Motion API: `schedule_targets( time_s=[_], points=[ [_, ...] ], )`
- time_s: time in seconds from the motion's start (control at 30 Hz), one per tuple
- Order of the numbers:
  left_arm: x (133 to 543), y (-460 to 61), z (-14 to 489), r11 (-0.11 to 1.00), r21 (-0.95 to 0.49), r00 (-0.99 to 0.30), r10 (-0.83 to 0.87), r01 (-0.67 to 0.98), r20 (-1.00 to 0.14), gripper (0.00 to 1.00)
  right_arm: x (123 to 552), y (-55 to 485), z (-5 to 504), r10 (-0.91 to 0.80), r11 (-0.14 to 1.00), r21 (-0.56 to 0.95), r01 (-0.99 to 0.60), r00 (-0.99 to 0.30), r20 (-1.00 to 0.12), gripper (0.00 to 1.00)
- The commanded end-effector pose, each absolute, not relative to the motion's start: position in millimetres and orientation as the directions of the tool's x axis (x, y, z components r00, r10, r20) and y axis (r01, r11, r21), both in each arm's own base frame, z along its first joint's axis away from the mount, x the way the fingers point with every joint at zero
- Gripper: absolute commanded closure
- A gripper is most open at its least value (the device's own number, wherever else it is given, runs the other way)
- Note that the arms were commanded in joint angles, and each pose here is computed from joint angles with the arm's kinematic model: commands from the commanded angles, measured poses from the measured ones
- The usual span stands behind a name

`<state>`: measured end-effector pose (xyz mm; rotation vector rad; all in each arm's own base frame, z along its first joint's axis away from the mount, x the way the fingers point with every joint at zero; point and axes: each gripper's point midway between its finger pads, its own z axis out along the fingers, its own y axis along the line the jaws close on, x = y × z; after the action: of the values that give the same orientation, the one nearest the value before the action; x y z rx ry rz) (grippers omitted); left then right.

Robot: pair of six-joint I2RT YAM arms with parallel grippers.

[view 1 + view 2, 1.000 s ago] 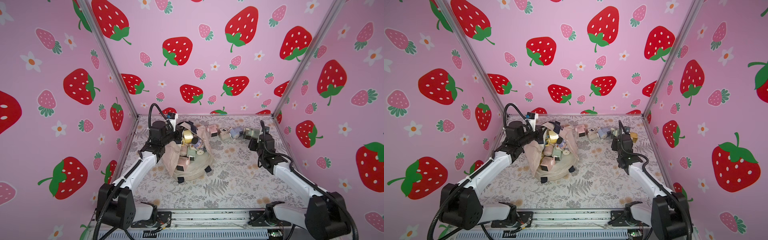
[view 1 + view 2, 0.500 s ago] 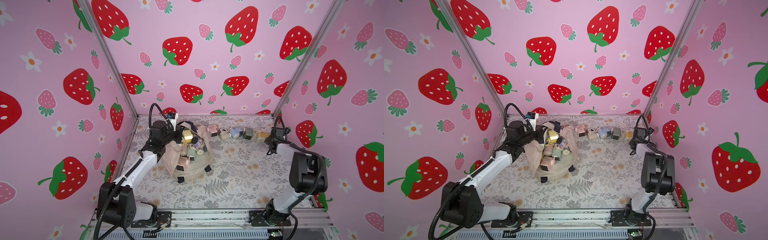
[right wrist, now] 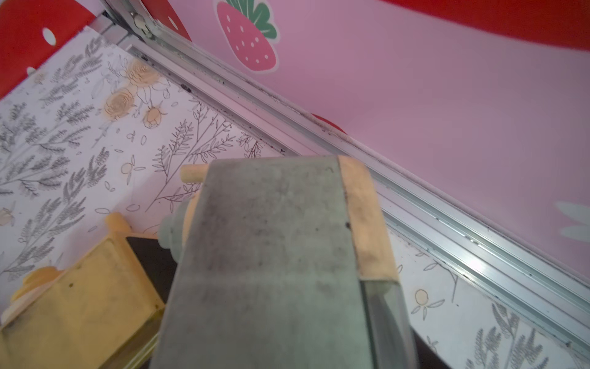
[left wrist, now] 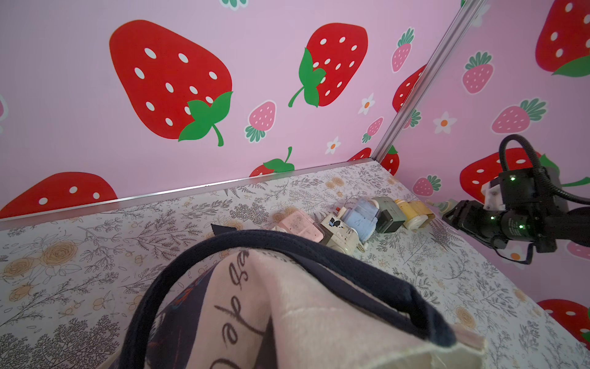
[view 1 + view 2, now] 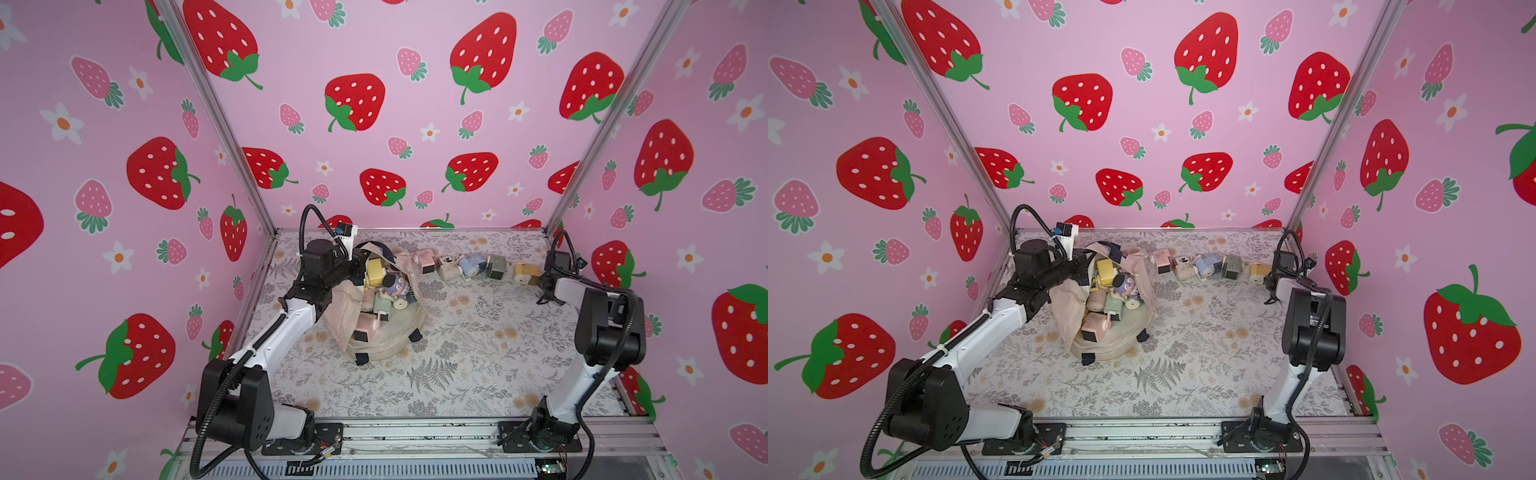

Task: Take out the pencil sharpeners from the tote bags
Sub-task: Place the pencil sharpener at the center of the board.

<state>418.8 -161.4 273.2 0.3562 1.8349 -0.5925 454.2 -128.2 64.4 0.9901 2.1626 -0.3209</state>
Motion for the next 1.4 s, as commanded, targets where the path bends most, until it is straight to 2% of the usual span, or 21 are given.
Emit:
schedule_targets(
  time_s=[0.0,0.43,0.8,0.87,1.1,1.37],
  points=[
    [417.8,-174.3,337.7,0.785,-0.150,-0.157,-0.068,0.601,-0.985,1.00,468.8,-127.1,72.8,0.558,0.690,0.081,0.719,-0.458,-0.692,0.56],
    [416.4,-172.5,338.5,0.790,-0.143,-0.152,-0.064,0.597,-0.986,1.00,491.7,-84.4,61.2,0.563,0.796,0.198,0.572,-0.581,-0.588,0.58],
    [416.1,-172.8,338.2,0.788,-0.144,-0.154,-0.064,0.598,-0.986,1.00,501.4,-59.4,52.5,0.512,0.847,0.196,0.495,-0.657,-0.553,0.58],
    [416.2,-172.8,338.4,0.788,-0.144,-0.153,-0.063,0.598,-0.986,1.00,499.1,-58.9,52.3,0.515,0.844,0.191,0.502,-0.656,-0.552,0.54],
    [414.5,-172.6,339.0,0.788,-0.143,-0.151,-0.065,0.599,-0.986,1.00,490.8,-53.7,62.5,0.495,0.852,0.170,0.495,-0.655,-0.571,0.28],
    [412.7,-172.2,340.3,0.789,-0.141,-0.147,-0.065,0.599,-0.987,1.00,477.6,-48.6,64.2,0.485,0.856,0.169,0.488,-0.647,-0.588,0.20]
  ],
)
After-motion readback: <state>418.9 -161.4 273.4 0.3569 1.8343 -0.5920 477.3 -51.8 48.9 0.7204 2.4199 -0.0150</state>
